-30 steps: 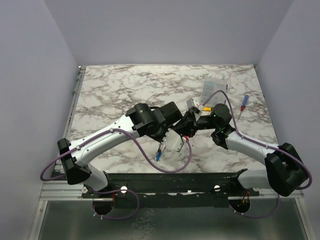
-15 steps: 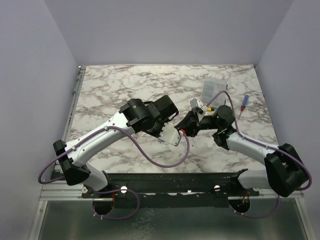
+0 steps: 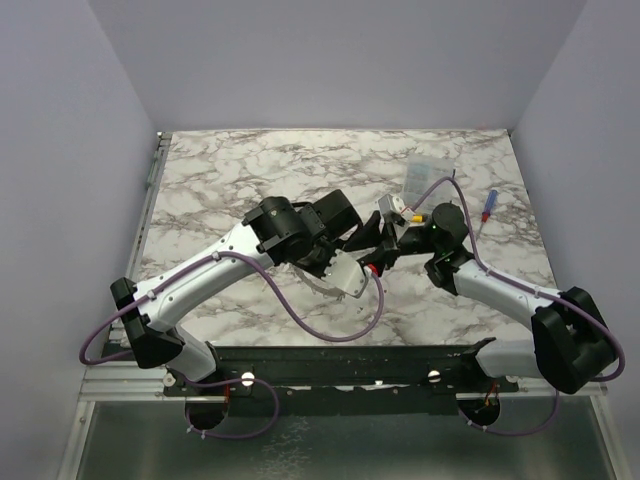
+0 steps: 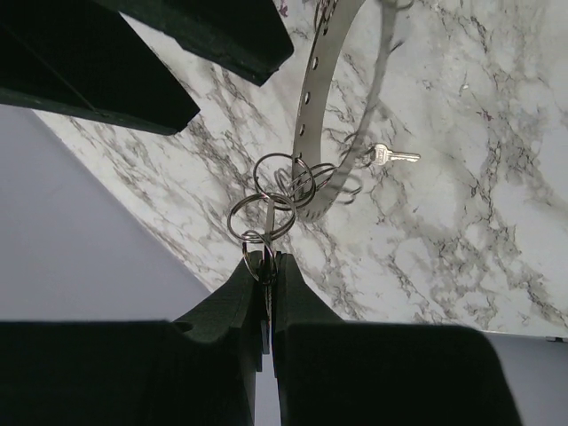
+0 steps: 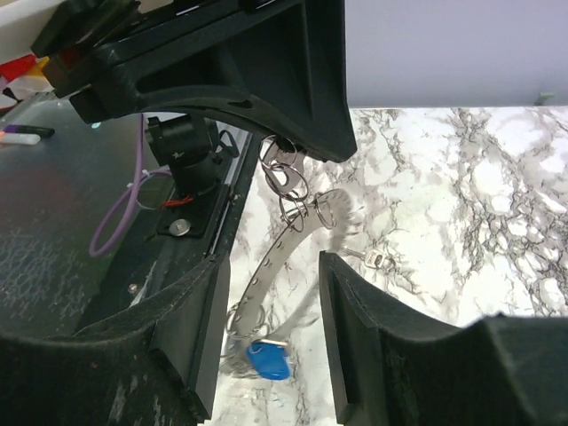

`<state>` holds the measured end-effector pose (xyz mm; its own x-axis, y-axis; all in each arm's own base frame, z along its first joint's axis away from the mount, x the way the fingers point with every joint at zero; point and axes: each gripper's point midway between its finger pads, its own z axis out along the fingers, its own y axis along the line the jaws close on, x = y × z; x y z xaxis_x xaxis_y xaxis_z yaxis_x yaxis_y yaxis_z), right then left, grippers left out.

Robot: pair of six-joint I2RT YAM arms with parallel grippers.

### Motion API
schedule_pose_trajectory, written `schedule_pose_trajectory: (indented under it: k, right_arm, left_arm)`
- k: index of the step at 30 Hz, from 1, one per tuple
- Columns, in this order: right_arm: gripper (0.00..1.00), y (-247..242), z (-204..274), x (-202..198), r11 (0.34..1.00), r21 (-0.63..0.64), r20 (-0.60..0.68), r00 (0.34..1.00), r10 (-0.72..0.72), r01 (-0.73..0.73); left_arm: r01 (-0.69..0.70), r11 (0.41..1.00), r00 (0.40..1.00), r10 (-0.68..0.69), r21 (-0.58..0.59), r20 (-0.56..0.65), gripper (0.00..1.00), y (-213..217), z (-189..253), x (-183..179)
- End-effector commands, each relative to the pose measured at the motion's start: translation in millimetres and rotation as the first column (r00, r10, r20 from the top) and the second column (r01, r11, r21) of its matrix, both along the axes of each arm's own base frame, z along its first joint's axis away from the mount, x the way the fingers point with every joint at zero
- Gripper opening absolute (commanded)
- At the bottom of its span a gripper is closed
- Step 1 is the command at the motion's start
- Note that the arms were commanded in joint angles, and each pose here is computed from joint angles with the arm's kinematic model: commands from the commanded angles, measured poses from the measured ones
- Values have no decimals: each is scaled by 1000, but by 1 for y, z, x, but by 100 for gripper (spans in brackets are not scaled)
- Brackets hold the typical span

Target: Remove the keys from the keyring

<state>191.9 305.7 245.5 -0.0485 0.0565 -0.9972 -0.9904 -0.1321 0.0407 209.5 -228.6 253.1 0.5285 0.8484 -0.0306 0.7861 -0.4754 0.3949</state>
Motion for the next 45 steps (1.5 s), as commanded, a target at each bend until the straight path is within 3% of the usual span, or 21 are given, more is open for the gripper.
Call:
schedule_pose_trajectory:
  k: [1, 15, 25, 29, 40, 45]
  right_arm:
    - [54, 2, 11, -1, 999, 20, 35, 999, 28, -29]
    - [59, 14, 17, -1, 999, 33, 38, 999, 32, -34]
    - [56, 23, 7, -5, 999, 9, 22, 999, 41, -41]
    - [46, 22, 3, -3, 1000, -2, 23, 999, 23, -23]
    - [2, 20, -1, -3, 1000, -21, 17, 1000, 7, -7]
    - [1, 18, 8, -3, 1000, -11, 21, 1000, -1, 1]
  left_arm:
    - [63, 997, 998, -64, -37, -14, 0, -11, 8, -8]
    - [100, 994, 995, -101, -46, -16, 0, -24, 10, -15]
    - [102, 992, 994, -103, -74, -18, 0, -32, 16, -17]
    - [95, 993, 995, -96, -74, -17, 0, -31, 16, -17]
    - [40, 995, 999, -40, -93, 1, 0, -18, 23, -15]
    - [-58, 988, 998, 53, -141, -35, 0, 3, 16, -4]
